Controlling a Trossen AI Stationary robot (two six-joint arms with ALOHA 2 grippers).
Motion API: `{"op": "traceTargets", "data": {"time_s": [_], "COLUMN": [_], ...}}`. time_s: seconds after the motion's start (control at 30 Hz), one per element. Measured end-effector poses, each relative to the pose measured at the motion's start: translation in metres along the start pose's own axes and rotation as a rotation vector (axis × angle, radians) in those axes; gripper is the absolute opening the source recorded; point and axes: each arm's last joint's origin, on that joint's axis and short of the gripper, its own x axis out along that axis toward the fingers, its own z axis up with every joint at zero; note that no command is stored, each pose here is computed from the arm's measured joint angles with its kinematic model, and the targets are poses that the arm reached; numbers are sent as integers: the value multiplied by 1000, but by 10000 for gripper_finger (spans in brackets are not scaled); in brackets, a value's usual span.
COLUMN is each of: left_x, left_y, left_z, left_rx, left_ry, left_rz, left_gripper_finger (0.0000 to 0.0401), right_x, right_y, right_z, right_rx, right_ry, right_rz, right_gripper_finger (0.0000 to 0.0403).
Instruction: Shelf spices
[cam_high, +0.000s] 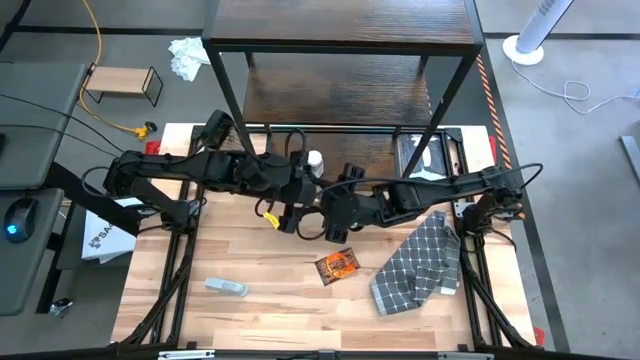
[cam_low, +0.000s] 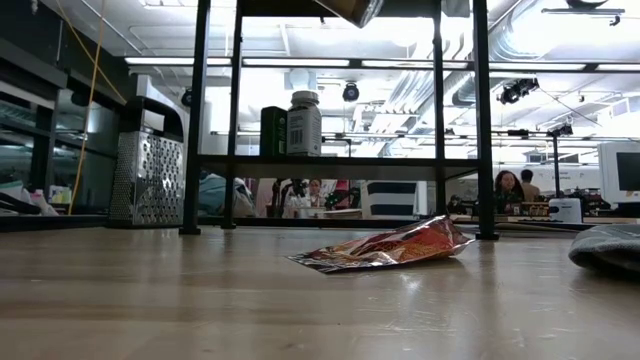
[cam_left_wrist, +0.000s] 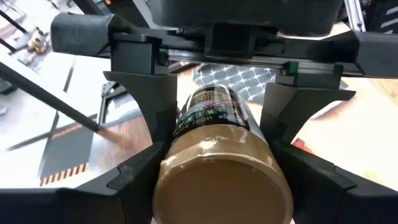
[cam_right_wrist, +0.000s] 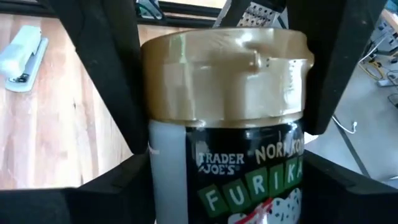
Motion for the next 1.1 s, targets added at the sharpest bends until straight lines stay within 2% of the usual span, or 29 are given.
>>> {"op": "traceTargets", "data": {"time_s": [0.13, 0.2, 0.3, 0.37, 0.47, 0.57, 0.7, 0.8, 0.93, 1.03, 1.1], "left_x": [0, -2, -15, -25, -34, -51, -96, -118, -145, -154, -157], "left_y": [-1, -1, -3, 2, 4, 6, 11, 11, 11, 10, 8], "left_z": [-3, -5, -17, -9, -15, -20, -28, -36, -50, -62, -68], "left_rx": [-48, -61, -49, -64, -73, -153, -316, -407, -522, -574, -581], "left_ry": [39, 47, 139, 65, 95, 109, 44, -47, -200, -243, -242], "left_rz": [-2, -4, -29, 5, 9, 11, 56, 130, 240, 303, 336], "left_gripper_finger": [266, 286, 330, 346, 354, 356, 354, 354, 354, 354, 354], "right_x": [0, 0, -6, -9, -6, -9, -13, -6, 12, 33, 48], "right_y": [0, 0, -4, -4, -4, -4, 8, 25, 47, 50, 44], "right_z": [-2, -4, -13, -8, -13, -16, -31, -46, -65, -75, -82], "right_rx": [-2, 16, 8, 48, 39, 114, 179, 318, 571, 763, 836], "right_ry": [19, 38, 121, 81, 121, 154, 206, 162, 2, -149, -228], "right_rz": [13, 21, 15, 8, 5, 9, -52, -94, -189, -259, -324], "right_gripper_finger": [261, 261, 261, 261, 261, 261, 261, 261, 261, 261, 261]}}
